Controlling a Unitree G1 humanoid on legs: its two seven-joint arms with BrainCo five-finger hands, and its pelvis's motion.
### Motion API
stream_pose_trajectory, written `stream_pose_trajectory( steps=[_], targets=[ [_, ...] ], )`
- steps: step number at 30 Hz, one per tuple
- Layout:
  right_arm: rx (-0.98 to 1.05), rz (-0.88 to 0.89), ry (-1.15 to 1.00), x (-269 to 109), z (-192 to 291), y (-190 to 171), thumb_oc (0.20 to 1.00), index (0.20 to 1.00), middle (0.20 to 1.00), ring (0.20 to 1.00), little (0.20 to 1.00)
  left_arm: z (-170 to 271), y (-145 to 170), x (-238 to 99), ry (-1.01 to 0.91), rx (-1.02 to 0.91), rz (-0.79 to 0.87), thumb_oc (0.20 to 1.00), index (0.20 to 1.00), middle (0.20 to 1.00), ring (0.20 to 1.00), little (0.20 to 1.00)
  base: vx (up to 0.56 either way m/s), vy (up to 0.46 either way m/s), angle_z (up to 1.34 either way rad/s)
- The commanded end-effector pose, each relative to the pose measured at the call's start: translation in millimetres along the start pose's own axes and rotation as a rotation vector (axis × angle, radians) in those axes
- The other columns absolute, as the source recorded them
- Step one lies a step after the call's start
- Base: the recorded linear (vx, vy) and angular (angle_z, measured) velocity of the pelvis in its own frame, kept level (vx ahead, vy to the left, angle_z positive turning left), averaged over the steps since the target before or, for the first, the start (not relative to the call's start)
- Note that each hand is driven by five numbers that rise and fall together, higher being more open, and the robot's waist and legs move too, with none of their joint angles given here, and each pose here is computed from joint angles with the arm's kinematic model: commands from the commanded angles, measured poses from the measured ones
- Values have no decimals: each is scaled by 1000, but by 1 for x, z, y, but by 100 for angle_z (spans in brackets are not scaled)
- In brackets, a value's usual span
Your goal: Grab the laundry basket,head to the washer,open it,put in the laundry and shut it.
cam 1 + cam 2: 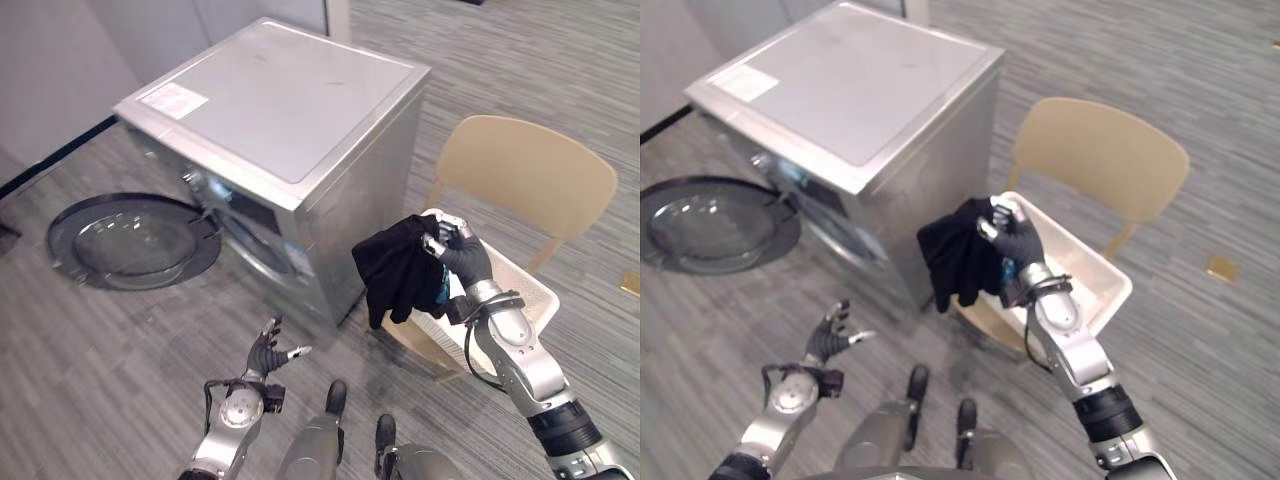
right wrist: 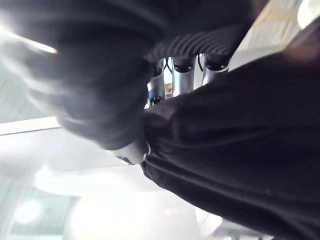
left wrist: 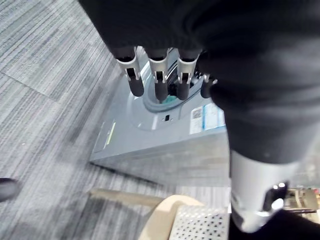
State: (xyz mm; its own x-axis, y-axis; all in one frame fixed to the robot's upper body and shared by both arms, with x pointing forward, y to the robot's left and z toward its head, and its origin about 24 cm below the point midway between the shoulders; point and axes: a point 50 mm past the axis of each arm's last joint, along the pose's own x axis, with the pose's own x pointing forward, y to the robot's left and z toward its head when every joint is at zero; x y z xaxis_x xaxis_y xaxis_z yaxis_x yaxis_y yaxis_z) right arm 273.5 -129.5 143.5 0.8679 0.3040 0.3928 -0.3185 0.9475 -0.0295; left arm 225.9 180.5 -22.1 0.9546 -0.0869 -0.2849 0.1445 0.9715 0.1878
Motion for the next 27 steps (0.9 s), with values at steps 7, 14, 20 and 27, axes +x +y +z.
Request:
stream_pose_trajectory(
  steps=[7, 14, 20, 27],
  targets=[
    [139, 153, -340, 26, 58, 37, 200, 200, 200, 200, 200, 81, -46, 21, -375, 88, -140, 1000, 1000, 1000, 1000, 1000, 51, 100, 47],
    [288, 221, -272, 29, 45, 66, 200, 200, 200, 200, 200, 131, -79, 33, -542, 86, -186, 1000, 1000, 1000, 1000, 1000, 31, 89, -11],
    [389, 209, -119, 17, 13, 74, 200, 200, 200, 200, 200, 138, -84, 38, -556, 61, -160, 200, 200, 200, 200, 200, -14, 43, 2],
    [361, 164, 12, 5, -16, 66, 1000, 1000, 1000, 1000, 1000, 118, -61, 36, -485, 33, -94, 200, 200, 200, 200, 200, -15, 23, -13]
  ],
)
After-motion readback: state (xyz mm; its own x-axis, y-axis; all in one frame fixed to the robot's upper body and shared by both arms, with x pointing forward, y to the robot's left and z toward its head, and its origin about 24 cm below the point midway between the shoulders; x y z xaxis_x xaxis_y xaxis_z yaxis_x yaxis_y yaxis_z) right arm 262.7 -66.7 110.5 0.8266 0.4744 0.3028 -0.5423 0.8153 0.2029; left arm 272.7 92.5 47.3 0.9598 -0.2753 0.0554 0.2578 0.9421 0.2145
